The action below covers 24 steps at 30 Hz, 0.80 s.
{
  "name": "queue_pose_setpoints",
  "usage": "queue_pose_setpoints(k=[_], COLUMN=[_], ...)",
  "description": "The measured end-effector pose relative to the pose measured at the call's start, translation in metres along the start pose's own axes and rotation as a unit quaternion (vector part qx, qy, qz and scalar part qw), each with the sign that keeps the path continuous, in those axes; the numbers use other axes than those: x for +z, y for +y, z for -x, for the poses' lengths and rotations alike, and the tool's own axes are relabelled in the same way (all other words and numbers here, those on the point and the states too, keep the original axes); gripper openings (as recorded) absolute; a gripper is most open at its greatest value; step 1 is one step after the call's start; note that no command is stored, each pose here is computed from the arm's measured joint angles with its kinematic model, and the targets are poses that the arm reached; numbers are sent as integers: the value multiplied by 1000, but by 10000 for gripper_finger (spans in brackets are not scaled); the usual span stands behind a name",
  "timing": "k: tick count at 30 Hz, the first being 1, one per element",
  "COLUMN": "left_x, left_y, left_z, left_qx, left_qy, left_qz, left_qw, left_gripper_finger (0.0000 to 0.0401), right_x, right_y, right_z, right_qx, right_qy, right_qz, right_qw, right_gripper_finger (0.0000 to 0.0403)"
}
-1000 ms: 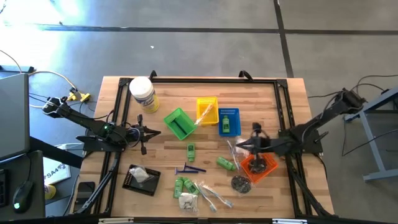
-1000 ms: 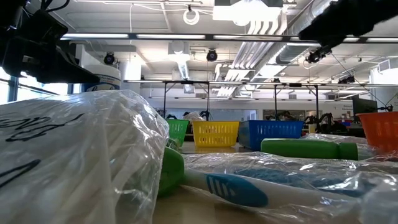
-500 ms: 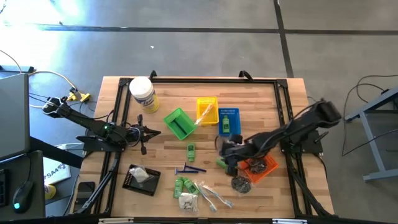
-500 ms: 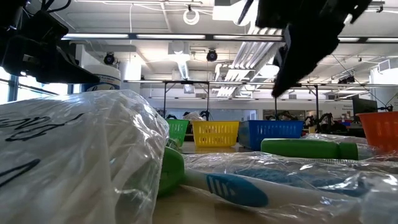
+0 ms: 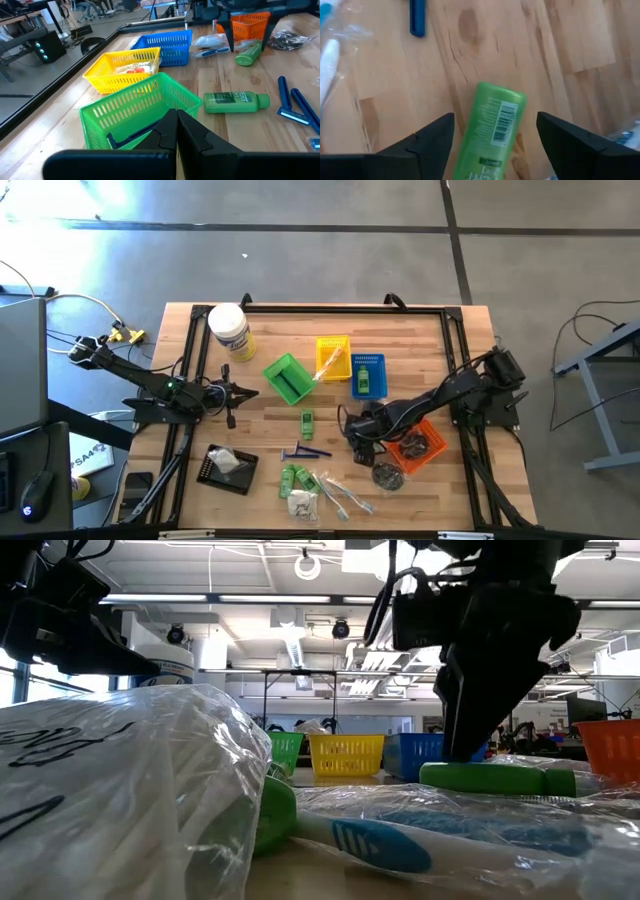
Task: Pick & Place Travel size toiletries
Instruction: Put the green shampoo into the blue basket
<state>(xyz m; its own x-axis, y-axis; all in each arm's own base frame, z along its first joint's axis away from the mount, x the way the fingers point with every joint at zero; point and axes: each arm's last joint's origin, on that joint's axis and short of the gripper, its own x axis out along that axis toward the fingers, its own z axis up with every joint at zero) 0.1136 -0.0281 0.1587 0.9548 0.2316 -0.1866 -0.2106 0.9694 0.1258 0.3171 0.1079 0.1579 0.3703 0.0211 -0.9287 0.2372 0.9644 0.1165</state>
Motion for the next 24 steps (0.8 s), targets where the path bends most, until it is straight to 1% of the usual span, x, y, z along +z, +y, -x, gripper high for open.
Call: queue_pose_setpoints(k=[7, 11, 13, 16, 21, 22, 24], left_x=[0, 0, 0, 0, 0, 0, 0], left_y=[0, 0, 0, 0, 0, 0, 0], left_z=[0, 0, 0, 0, 0, 0, 0], left_qx=[0, 0, 0, 0, 0, 0, 0], left_qy=[0, 0, -1, -1, -1, -1, -1], left_qz=[-4, -4, -3, -3, -4, -3, -3], left_qw=[1000, 1000, 1000, 1000, 1000, 1000, 1000], left_gripper_finger=[0, 0, 0, 0, 0, 0, 0], right_x=[-5, -6, -6, -6, -3, -2, -1], right_y=[0, 0, 0, -1, 1, 2, 3], right_z=[-21, -25, -26, -25, -25, -25, -24], right_qx=[-10, -16, -16, -19, -10, -6, 1], right_qy=[32, 36, 36, 33, 17, 12, 6], right_qz=[5, 14, 21, 22, 33, 36, 45], right_qw=[999, 999, 999, 999, 999, 999, 999], right_gripper_finger=[264, 256, 247, 217, 144, 135, 127])
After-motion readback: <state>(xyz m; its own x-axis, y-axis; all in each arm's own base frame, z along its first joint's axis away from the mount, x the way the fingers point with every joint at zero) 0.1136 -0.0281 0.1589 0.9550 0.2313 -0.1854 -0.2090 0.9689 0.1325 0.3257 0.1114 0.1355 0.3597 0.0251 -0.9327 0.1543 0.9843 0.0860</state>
